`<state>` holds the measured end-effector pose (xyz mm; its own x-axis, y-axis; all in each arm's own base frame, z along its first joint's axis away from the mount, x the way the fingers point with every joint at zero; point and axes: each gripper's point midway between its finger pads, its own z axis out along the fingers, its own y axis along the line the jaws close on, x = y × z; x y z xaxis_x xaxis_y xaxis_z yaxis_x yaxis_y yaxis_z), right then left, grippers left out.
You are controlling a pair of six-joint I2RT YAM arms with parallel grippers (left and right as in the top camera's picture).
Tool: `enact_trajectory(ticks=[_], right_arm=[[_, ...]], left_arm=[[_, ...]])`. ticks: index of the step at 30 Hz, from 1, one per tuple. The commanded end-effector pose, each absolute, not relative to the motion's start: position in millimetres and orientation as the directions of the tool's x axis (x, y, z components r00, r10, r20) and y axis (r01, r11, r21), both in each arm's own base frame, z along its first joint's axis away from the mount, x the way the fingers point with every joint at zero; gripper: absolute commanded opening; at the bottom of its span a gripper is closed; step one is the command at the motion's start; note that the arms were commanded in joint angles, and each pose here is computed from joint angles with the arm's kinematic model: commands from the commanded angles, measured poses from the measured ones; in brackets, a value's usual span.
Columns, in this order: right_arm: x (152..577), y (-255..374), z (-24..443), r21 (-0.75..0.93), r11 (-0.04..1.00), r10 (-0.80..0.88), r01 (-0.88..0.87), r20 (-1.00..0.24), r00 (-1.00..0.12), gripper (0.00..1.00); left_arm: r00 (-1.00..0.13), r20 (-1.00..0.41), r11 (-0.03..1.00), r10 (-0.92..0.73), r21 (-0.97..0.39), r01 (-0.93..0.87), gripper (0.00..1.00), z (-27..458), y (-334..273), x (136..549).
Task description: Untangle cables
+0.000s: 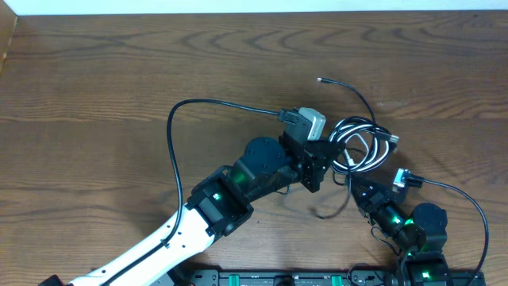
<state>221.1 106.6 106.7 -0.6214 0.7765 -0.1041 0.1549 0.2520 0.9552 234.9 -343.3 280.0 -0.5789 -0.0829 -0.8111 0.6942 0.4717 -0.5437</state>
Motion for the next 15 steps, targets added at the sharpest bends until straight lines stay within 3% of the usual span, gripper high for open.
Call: enact_trajectory(ticks=[1, 4, 8, 15], right_arm=[[221.7, 105.2, 104.2, 0.951, 0.265, 0.78, 0.158, -0.115, -0.616, 0.12], [221.7, 105.3, 104.2, 0.951, 0.265, 0.779, 0.158, -0.115, -0.616, 0.14], [219.0, 109.3, 105.2, 0.954, 0.26, 0.763, 0.151, -0.108, -0.637, 0.36], [214.6, 118.7, 115.0, 0.964, 0.249, 0.722, 0.097, -0.118, -0.681, 0.47]], left_arm=[[-0.547, -0.829, 0.488, -0.115, -0.527, 0.696, 0.08, 290.5, -336.9, 245.0], [-0.52, -0.836, 0.575, -0.176, -0.516, 0.635, 0.08, 290.8, -321.4, 267.4], [-0.497, -0.829, 0.661, -0.256, -0.525, 0.536, 0.08, 289.9, -300.9, 291.1], [-0.508, -0.83, 0.756, -0.232, -0.482, 0.442, 0.08, 267.4, -283.5, 300.1]])
